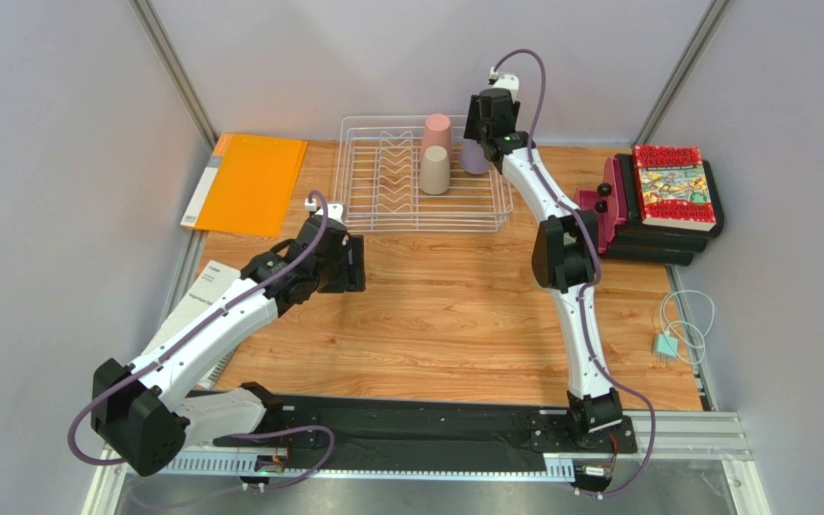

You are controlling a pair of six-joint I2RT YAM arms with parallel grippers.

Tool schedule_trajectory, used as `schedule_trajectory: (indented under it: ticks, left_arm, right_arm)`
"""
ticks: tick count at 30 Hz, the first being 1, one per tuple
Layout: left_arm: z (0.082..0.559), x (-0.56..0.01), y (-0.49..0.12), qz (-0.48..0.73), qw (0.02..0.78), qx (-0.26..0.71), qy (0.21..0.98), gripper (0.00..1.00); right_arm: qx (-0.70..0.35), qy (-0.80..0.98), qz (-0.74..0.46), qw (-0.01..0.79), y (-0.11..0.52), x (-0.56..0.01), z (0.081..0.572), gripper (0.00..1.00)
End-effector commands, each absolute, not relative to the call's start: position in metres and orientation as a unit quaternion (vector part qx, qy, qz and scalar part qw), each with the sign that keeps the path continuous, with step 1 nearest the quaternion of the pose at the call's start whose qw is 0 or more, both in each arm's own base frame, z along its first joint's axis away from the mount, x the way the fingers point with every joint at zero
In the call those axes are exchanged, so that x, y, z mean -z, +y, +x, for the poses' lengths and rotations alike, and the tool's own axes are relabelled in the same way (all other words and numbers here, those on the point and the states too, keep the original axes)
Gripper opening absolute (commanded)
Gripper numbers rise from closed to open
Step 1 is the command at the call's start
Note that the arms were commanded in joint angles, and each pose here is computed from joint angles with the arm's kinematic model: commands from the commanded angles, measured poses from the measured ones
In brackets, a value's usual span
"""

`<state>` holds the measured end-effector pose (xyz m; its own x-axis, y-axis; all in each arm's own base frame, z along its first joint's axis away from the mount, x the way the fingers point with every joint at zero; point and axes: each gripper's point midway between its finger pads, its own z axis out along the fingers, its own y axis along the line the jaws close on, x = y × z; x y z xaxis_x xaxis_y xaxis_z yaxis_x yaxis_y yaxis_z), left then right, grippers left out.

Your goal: Unload the cups from the dish rack

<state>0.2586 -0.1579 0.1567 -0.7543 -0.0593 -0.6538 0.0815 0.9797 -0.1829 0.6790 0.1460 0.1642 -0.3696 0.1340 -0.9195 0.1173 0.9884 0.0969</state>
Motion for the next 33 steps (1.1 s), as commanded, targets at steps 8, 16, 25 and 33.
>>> schedule_trajectory:
  ticks: [8, 16, 25, 33]
  left_arm:
    - [0.262, -0.172, -0.165, -0.005, 0.373, 0.118, 0.920, 0.77]
    - [0.252, -0.186, -0.157, -0.012, 0.393, 0.130, 0.910, 0.77]
    - [0.241, -0.197, -0.146, -0.025, 0.410, 0.137, 0.902, 0.77]
    - [0.242, -0.238, -0.174, -0.055, 0.443, 0.253, 0.858, 0.80]
  right_arm:
    - [-0.014, 0.803, 0.081, 0.590, 0.149, -0.214, 0.670, 0.00]
    - [-0.021, 0.769, 0.079, 0.634, 0.146, -0.309, 0.633, 0.00]
    - [-0.044, 0.756, 0.078, 0.649, 0.161, -0.366, 0.589, 0.00]
    - [-0.189, 0.746, 0.069, 0.634, 0.187, -0.412, 0.499, 0.00]
